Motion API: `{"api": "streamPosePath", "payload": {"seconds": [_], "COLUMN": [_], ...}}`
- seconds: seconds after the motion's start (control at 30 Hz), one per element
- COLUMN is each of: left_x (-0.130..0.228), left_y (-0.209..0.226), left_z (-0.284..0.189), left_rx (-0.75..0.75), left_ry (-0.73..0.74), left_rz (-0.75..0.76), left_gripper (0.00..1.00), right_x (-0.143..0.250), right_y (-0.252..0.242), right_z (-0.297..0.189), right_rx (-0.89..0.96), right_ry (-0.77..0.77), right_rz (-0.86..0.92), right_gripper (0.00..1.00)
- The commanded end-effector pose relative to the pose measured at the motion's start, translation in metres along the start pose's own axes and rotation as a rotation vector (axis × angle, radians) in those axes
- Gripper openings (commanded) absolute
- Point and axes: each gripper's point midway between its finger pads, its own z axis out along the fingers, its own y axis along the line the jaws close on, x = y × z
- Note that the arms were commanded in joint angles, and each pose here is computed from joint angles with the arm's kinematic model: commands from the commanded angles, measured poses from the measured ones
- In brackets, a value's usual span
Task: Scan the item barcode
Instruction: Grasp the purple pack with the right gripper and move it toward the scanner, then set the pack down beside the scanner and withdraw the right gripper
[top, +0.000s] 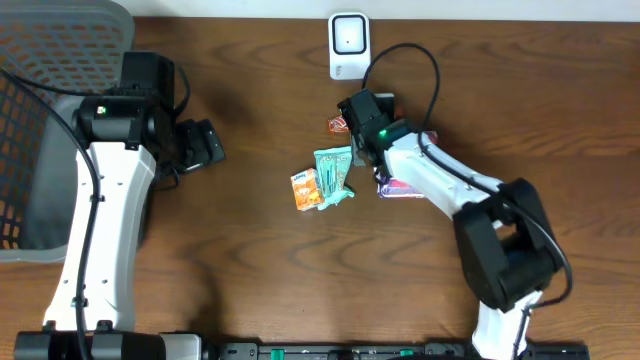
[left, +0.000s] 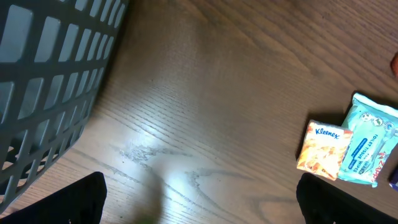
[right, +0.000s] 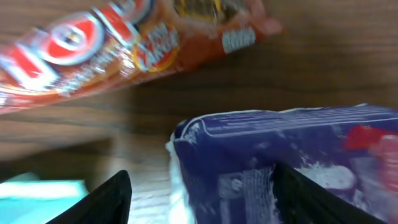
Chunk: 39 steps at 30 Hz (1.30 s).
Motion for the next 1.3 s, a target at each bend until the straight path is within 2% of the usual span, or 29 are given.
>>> {"api": "streamPosePath", "payload": {"seconds": [0.0, 0.07, 0.13, 0.17, 0.33, 0.6, 0.73, 0.87, 0.97, 1.13, 1.17, 1.27], "left_x": [0.001, 0.001, 0.001, 0.001, 0.001, 0.001, 0.001, 0.001, 0.001, 0.001, 0.001, 0.001], "left_y": [0.005, 0.005, 0.005, 0.005, 0.005, 0.005, 0.005, 0.005, 0.005, 0.005, 0.005, 0.005], "left_z": [0.003, 0.003, 0.003, 0.003, 0.003, 0.003, 0.003, 0.003, 0.003, 0.003, 0.003, 0.003], "left_rx": [-0.022, -0.022, -0.022, -0.022, -0.022, -0.022, -0.022, -0.022, -0.022, -0.022, -0.022, -0.022], "left_ry": [0.009, 0.009, 0.009, 0.009, 0.009, 0.009, 0.009, 0.009, 0.009, 0.009, 0.009, 0.009], "left_rz": [0.002, 0.002, 0.002, 0.002, 0.002, 0.002, 0.002, 0.002, 0.002, 0.002, 0.002, 0.002], "left_gripper": [0.98, 0.98, 0.98, 0.98, 0.98, 0.98, 0.98, 0.98, 0.98, 0.98, 0.98, 0.98], "right_x": [0.023, 0.032, 0.032, 0.03, -0.011, -0.107, -0.128, -0.114, -0.083, -0.028, -0.02, -0.015], "right_y": [-0.006, -0.009, -0.011, -0.013, -0.017, -0.023, -0.036, -0.058, -0.081, -0.106, -0.109, -0.113], "right_z": [0.023, 0.026, 0.024, 0.021, -0.019, -0.13, -0.166, -0.159, -0.128, -0.084, -0.079, -0.078], "right_rx": [0.072, 0.088, 0.093, 0.093, 0.011, -0.455, -0.698, -0.8, -0.756, -0.691, -0.685, -0.682], "right_ry": [0.067, 0.097, 0.104, 0.103, 0.042, -0.153, -0.198, -0.088, 0.049, 0.21, 0.228, 0.236], "right_rz": [-0.015, -0.016, -0.008, -0.004, 0.057, 0.148, 0.196, 0.264, 0.346, 0.378, 0.38, 0.372], "right_gripper": [0.6, 0.37, 0.03, 0.01, 0.01, 0.01, 0.01, 0.01, 0.01, 0.01, 0.02, 0.2]}}
